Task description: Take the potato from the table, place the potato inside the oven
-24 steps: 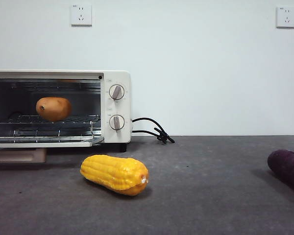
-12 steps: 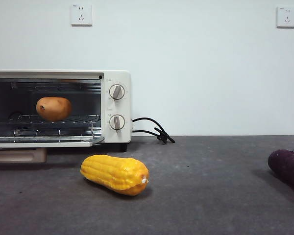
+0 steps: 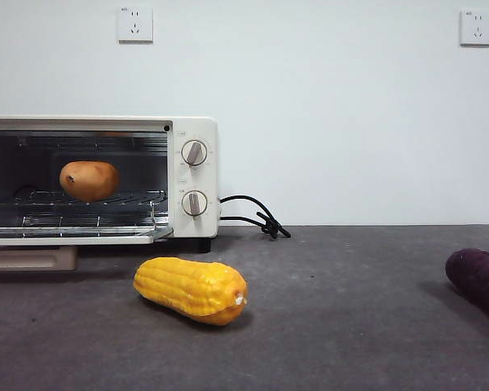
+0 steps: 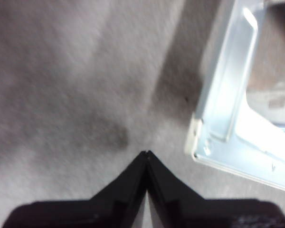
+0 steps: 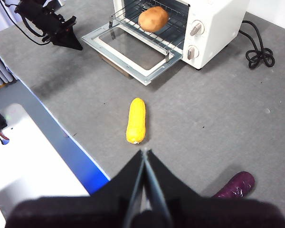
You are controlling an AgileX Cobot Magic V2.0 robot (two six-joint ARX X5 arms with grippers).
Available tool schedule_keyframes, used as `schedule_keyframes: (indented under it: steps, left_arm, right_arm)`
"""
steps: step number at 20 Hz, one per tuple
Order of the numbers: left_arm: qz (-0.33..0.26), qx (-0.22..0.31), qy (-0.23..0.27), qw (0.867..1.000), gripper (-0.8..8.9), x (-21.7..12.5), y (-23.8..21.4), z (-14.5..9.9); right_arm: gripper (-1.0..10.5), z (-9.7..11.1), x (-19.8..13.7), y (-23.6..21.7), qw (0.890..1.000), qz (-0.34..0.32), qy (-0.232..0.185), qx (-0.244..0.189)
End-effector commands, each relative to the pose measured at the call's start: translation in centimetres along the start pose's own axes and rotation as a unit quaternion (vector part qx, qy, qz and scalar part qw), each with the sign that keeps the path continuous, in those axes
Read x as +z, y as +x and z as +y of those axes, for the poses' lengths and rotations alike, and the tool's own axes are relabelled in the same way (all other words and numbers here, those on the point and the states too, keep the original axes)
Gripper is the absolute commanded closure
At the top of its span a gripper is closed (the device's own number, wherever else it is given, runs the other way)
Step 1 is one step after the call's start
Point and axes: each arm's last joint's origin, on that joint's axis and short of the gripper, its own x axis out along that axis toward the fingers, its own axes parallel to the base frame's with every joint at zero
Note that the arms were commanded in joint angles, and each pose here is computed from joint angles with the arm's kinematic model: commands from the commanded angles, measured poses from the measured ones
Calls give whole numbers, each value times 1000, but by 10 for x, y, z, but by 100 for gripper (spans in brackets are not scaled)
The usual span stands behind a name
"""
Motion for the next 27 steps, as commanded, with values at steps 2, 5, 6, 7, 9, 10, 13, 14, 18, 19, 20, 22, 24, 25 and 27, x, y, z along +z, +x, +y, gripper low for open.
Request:
schedule_keyframes:
  steps: [2,5,6,7,9,10,13,14,18,19,20,22,24,25,27]
  left_arm:
    - [-5,-6,-16,1000,822,2,5,5]
    - [-7,-58,-25,998,822,5,10,5]
    - [-7,-68,-28,997,822,5,11,6]
    - [-8,-68,-27,997,822,5,11,5]
    - [-12,-69,-28,997,822,6,11,5]
    - [-12,-68,-27,997,822,6,11,5]
    - [-24,-76,-35,996,822,9,10,6]
    - [-28,-96,-39,994,822,11,9,6]
    - [-30,-154,-55,986,822,14,6,5]
    - [-26,-168,-59,984,822,13,5,5]
    - [-24,-182,-61,981,822,14,5,4]
    - [-24,-206,-72,976,822,16,4,2]
    - [-23,-232,-78,969,822,18,3,0]
    - [-22,-242,-79,967,822,19,2,-1]
    - [-22,-245,-82,966,822,21,1,-2]
  right_arm:
    - [947,0,0,2,1000,0,9,-3]
    - [947,-1,0,2,1000,-5,16,-24]
    - [947,-1,0,2,1000,-5,18,-25]
    - [948,-1,0,2,999,-5,19,-25]
    - [947,-1,1,2,999,-7,19,-26]
    - [947,-1,0,2,999,-7,19,-26]
    - [947,-1,1,2,999,-7,20,-26]
    - [947,-1,0,2,999,-7,19,-27]
    - [948,-1,1,2,999,-8,20,-32]
    - [948,-2,1,2,999,-9,20,-37]
    - [947,-2,1,2,999,-9,22,-40]
    - [948,-2,1,2,999,-10,29,-40]
    - [947,-2,1,2,999,-10,29,-40]
    - [947,-2,1,2,999,-9,30,-40]
    - [947,-2,1,2,999,-9,30,-40]
